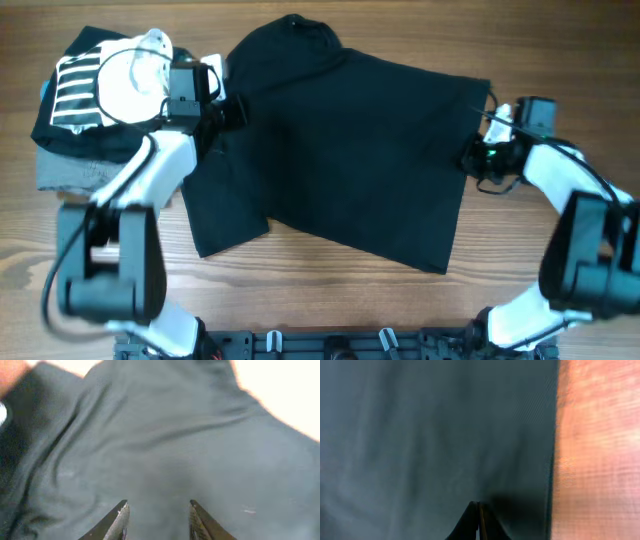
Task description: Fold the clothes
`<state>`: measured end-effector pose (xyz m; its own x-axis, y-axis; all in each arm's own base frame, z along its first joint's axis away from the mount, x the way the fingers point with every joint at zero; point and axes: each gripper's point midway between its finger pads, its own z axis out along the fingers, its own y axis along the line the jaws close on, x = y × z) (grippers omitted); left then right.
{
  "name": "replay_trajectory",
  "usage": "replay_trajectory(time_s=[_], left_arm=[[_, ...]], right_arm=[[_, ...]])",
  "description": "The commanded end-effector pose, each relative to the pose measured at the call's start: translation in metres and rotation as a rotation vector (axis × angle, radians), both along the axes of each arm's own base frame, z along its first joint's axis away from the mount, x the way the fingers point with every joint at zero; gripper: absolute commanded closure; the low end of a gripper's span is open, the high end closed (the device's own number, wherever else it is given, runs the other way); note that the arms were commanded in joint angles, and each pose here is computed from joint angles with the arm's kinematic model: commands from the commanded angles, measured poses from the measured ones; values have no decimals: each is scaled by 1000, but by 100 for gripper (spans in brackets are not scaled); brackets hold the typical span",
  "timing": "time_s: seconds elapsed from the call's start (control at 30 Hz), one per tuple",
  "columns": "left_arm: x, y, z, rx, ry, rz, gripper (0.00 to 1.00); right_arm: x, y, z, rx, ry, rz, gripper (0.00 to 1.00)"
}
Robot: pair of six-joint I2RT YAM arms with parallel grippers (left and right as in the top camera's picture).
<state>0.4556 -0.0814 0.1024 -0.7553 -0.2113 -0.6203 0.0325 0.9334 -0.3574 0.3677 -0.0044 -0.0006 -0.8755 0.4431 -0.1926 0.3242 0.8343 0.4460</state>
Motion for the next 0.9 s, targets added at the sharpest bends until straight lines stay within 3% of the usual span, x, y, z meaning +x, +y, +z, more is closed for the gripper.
replay_trajectory(time_s=[0.0, 0.1, 0.23, 0.43, 0.5, 0.53, 0.57, 0.67, 0.73, 0.77, 0.87], left_arm=[[-17, -8, 56, -5, -91, -29, 58], [-39, -5, 89, -7, -114, -29, 57], [-59, 0, 110, 4, -127, -17, 52], [-72, 3, 103, 16, -71, -10, 49], [-79, 4, 95, 21, -31, -11, 45], [-90, 5, 84, 28, 35, -11, 39], [-98, 7, 77, 35, 79, -8, 31], [-128, 14, 53, 66, 238, 4, 20], [-147, 16, 38, 61, 346, 28, 20], [-157, 17, 26, 56, 408, 45, 21], [-182, 19, -13, 51, 544, 74, 37]], right_arm=[[-3, -16, -41, -31, 105, -157, 96], [-21, -73, -64, -243, 207, -364, 96], [-8, -133, -46, -312, 159, -478, 96], [38, -156, 8, -289, 20, -369, 95], [51, -151, 40, -253, -42, -328, 84], [58, -137, 76, -179, -117, -275, 60], [57, -129, 99, -143, -155, -259, 54], [43, -103, 161, -72, -257, -215, 49], [22, -85, 194, -41, -283, -195, 46], [6, -76, 205, -26, -266, -208, 42], [-38, -53, 210, -1, -149, -206, 40]])
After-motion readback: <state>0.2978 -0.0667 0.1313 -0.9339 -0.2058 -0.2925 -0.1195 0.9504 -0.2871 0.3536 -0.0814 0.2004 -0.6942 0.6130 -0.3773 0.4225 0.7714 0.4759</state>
